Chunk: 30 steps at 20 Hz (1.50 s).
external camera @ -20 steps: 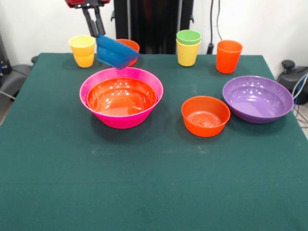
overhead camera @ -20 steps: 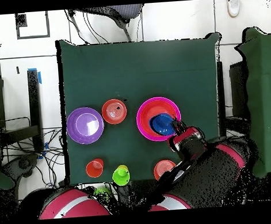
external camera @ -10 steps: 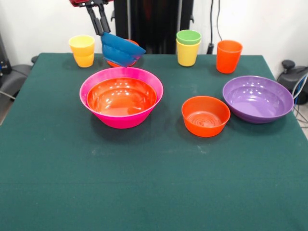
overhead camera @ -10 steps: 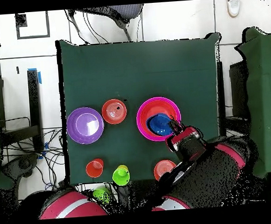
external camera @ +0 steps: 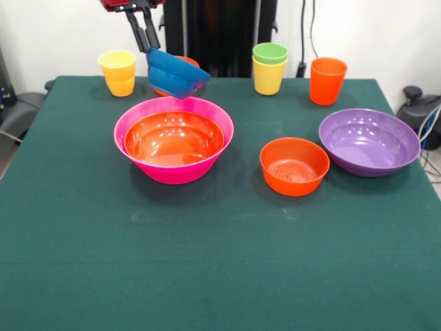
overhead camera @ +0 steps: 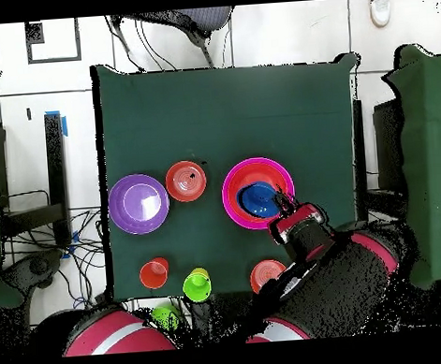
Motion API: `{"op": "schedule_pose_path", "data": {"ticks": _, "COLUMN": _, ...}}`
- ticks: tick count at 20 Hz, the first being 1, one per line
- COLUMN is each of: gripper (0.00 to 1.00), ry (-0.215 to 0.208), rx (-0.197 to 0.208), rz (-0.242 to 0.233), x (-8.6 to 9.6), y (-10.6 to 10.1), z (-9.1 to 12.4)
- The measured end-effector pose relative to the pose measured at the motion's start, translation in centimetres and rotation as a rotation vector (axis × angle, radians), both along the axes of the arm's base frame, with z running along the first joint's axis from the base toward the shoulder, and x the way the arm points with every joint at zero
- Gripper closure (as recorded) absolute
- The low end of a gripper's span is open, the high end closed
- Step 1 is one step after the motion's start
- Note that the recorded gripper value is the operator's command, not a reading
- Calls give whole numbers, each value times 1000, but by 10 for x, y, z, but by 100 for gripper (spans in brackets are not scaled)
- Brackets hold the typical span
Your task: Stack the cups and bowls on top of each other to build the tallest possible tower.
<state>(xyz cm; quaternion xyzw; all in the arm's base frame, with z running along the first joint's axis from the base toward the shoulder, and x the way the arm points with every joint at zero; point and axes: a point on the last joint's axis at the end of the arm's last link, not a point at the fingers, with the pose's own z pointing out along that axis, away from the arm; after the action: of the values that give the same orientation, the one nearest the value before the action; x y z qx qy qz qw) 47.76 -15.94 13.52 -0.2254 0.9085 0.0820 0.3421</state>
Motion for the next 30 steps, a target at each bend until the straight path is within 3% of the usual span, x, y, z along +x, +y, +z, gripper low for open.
{"op": "schedule_pose_path", "data": {"ticks": 17, "gripper": 100, "ry": -4, "rx": 4, "rz": -3, "x": 1, "y": 1, "z": -1}}
{"op": "schedule_pose_path", "data": {"ticks": 18, "gripper": 0, "ry": -4, "rx": 4, "rz": -2, "x": 1, "y": 1, "z": -1}}
{"op": "schedule_pose_path", "data": {"ticks": 30, "gripper": 0, "ry": -4, "rx": 5, "rz": -3, "x": 1, "y": 2, "z": -1}}
